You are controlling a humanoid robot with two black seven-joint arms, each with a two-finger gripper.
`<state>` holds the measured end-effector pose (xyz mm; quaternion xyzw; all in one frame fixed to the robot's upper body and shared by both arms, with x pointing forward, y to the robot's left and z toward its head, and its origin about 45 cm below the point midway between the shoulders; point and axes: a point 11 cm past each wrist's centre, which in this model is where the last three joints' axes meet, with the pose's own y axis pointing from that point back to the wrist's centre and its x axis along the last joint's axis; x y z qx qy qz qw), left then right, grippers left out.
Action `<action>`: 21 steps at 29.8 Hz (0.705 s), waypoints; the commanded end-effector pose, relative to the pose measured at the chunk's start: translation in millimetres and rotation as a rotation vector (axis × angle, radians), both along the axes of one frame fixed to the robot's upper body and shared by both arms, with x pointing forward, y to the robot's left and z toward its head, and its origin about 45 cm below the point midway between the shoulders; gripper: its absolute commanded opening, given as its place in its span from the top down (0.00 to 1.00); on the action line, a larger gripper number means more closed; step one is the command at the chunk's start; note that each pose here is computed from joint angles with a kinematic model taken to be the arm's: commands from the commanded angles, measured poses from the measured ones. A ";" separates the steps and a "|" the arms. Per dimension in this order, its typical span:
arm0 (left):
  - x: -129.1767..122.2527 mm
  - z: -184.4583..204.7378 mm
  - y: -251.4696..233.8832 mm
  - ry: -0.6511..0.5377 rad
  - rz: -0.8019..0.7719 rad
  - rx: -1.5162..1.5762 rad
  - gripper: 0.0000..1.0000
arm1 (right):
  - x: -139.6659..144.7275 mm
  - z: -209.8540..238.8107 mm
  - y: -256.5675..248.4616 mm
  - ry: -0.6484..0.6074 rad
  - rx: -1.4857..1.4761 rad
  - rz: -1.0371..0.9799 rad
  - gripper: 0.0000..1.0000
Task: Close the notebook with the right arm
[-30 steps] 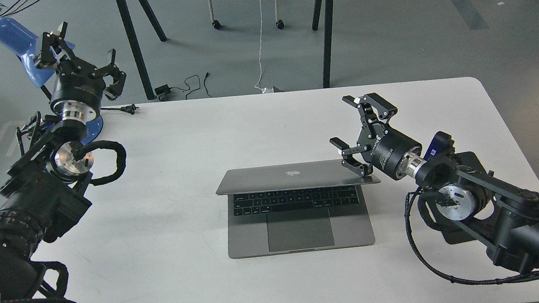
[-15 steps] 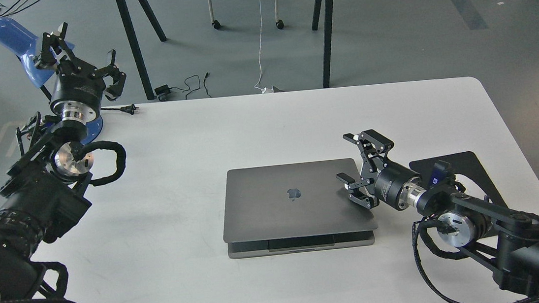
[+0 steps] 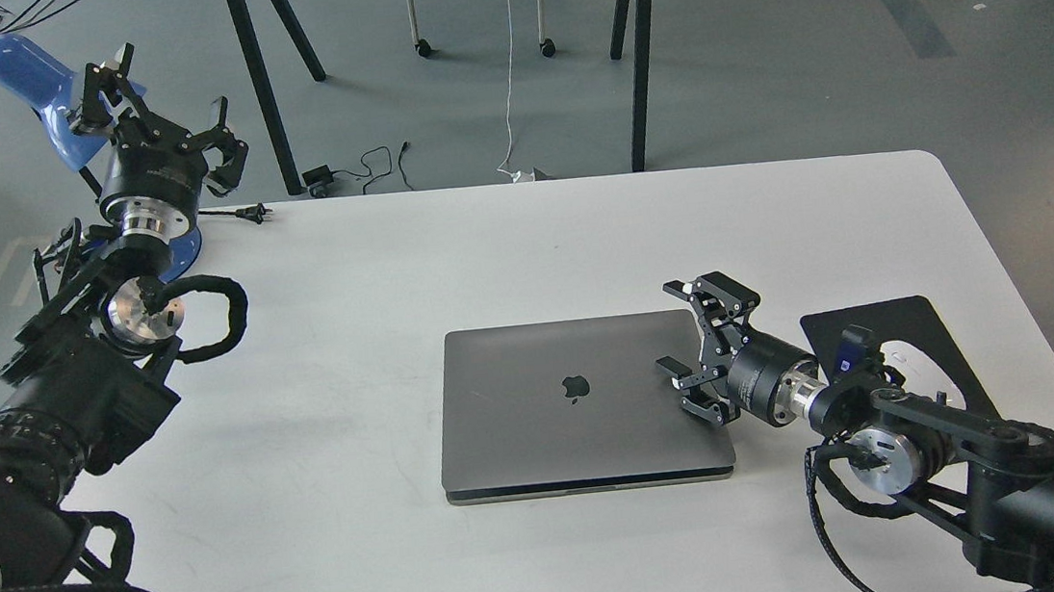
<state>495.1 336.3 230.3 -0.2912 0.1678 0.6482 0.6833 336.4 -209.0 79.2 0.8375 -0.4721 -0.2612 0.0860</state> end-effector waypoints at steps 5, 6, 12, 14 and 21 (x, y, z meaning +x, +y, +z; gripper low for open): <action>0.0 0.0 0.0 0.000 0.000 -0.001 0.00 | -2.8 -2.4 0.4 0.007 -0.004 0.005 0.00; 0.0 0.0 0.0 0.000 0.000 -0.001 0.00 | -2.7 -2.6 0.0 0.008 -0.005 0.004 0.00; 0.0 0.0 0.0 0.000 0.000 -0.001 0.00 | -3.2 -6.0 -4.3 0.013 -0.015 -0.005 0.00; 0.0 0.0 0.0 0.000 0.000 -0.001 0.00 | -3.0 -6.7 -5.0 0.013 -0.017 -0.008 0.00; 0.0 0.0 0.0 0.000 0.000 -0.001 0.00 | -3.6 -7.9 -6.7 0.015 -0.021 -0.010 0.00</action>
